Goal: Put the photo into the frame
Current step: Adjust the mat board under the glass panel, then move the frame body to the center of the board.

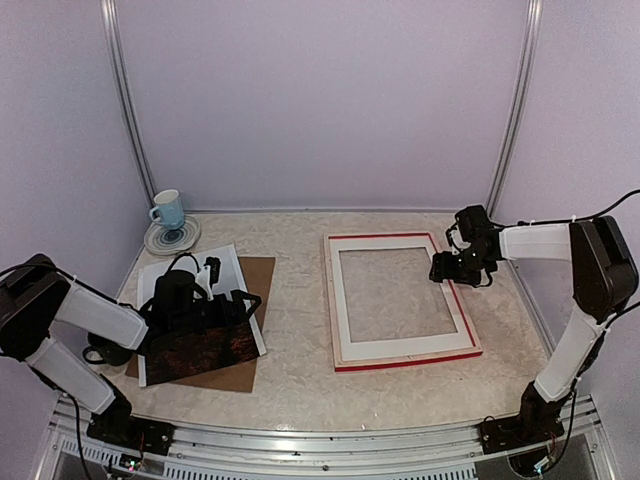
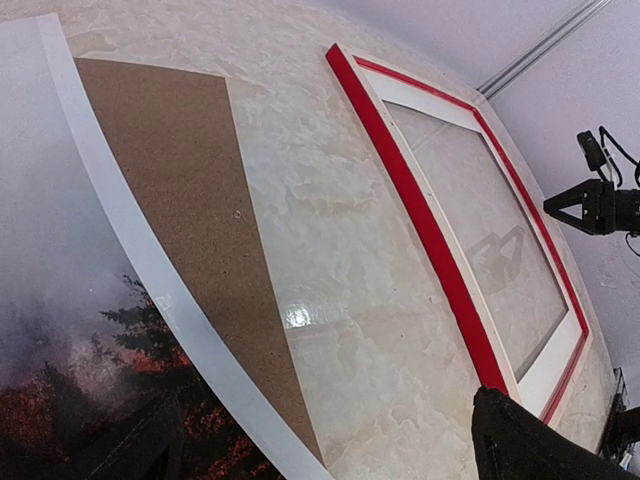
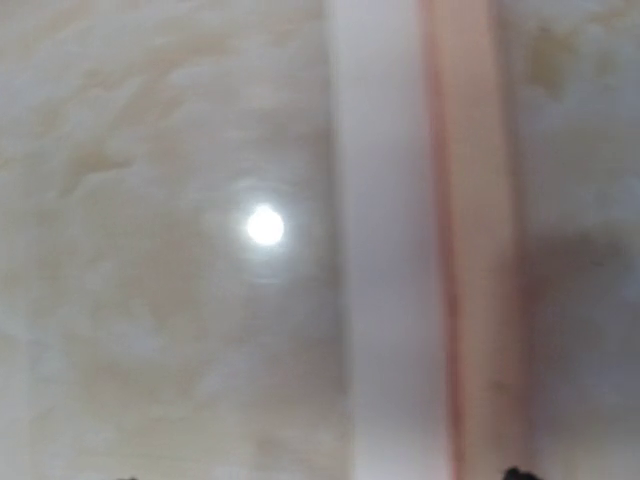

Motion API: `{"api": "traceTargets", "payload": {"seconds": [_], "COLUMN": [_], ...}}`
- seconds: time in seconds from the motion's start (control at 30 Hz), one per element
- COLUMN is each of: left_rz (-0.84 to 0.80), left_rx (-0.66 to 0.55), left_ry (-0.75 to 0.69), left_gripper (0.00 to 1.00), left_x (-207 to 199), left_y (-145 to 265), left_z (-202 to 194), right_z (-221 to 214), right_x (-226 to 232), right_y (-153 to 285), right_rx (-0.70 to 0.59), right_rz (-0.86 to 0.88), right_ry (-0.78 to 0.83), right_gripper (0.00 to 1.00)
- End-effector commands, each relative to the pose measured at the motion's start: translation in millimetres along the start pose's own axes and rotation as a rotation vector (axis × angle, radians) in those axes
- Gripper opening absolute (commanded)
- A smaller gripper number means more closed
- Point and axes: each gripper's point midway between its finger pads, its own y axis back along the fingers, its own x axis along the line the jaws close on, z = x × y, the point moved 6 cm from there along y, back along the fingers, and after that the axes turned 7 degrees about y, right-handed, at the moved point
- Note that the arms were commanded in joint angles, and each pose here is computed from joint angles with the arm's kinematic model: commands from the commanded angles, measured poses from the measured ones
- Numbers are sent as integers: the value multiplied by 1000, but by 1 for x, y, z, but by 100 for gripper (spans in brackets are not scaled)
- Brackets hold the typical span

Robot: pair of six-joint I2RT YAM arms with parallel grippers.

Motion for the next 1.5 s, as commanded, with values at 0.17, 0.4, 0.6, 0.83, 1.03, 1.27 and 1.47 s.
{"api": "traceTargets", "payload": {"seconds": [0.17, 0.4, 0.6, 0.83, 1.03, 1.27, 1.47], "left_rz": [-22, -24, -25, -27, -27, -30, -32], "left_rx": [-12, -12, -11, -10, -10, -9, -4], "left_ry": [5, 6, 6, 6, 8, 11, 14], "left_gripper": [99, 99, 99, 99, 99, 99, 99], "left_x": [-1, -2, -2, -2, -2, -2, -2], "left_y": [1, 0, 0, -1, -1, -1, -1], "left_z": [3, 3, 3, 3, 3, 3, 2], "right_z": [-13, -15, -20, -21, -25, -24, -21], "right_x": [-28, -31, -28, -22, -21, -15, -2], "right_y": [-2, -7, -12, -16, -22, -23, -24], "right_rx": [9, 8, 24, 26, 45, 38, 25], "right_rz": [-72, -30, 7, 65, 71, 70, 93], "right_ry": [-68, -89, -95, -95, -102, -88, -65], "right_gripper": [75, 64, 47, 32, 31, 23, 17]}}
